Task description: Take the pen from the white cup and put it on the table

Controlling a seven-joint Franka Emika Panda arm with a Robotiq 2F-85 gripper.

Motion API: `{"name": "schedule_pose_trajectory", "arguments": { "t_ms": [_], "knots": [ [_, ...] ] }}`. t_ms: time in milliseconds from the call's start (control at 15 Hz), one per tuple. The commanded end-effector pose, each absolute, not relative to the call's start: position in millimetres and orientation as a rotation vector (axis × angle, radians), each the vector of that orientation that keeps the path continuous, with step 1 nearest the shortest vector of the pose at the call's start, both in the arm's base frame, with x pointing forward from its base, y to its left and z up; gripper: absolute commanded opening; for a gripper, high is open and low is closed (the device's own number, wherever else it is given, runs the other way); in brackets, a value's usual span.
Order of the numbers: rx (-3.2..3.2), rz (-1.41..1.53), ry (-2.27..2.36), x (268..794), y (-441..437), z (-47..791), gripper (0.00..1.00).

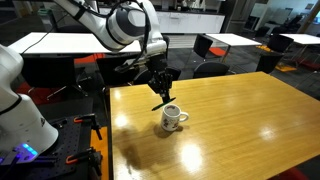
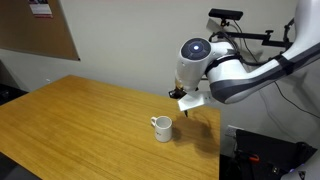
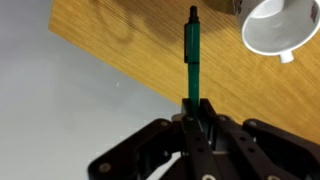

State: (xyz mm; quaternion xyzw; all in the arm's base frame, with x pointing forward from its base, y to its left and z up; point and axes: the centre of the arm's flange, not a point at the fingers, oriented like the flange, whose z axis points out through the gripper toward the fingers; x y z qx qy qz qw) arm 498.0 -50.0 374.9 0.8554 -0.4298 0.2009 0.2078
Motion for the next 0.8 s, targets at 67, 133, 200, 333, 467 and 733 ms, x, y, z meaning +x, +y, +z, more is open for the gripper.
{"name": "schedule_pose_trajectory", "arguments": {
  "t_ms": [67,133,200,333,467,733],
  "knots": [
    [2.569,0.407,-1.055,488,-60,389,0.03],
    [2.601,0.371,-1.025,488,-61,389,0.03],
    [2.647,0.327,-0.975,487,-62,391,0.03],
    [2.725,0.25,-0.856,485,-64,393,0.03],
    [2.787,0.197,-0.746,486,-65,394,0.03],
    [2.901,0.106,-0.526,480,-72,399,0.03]
  ]
}}
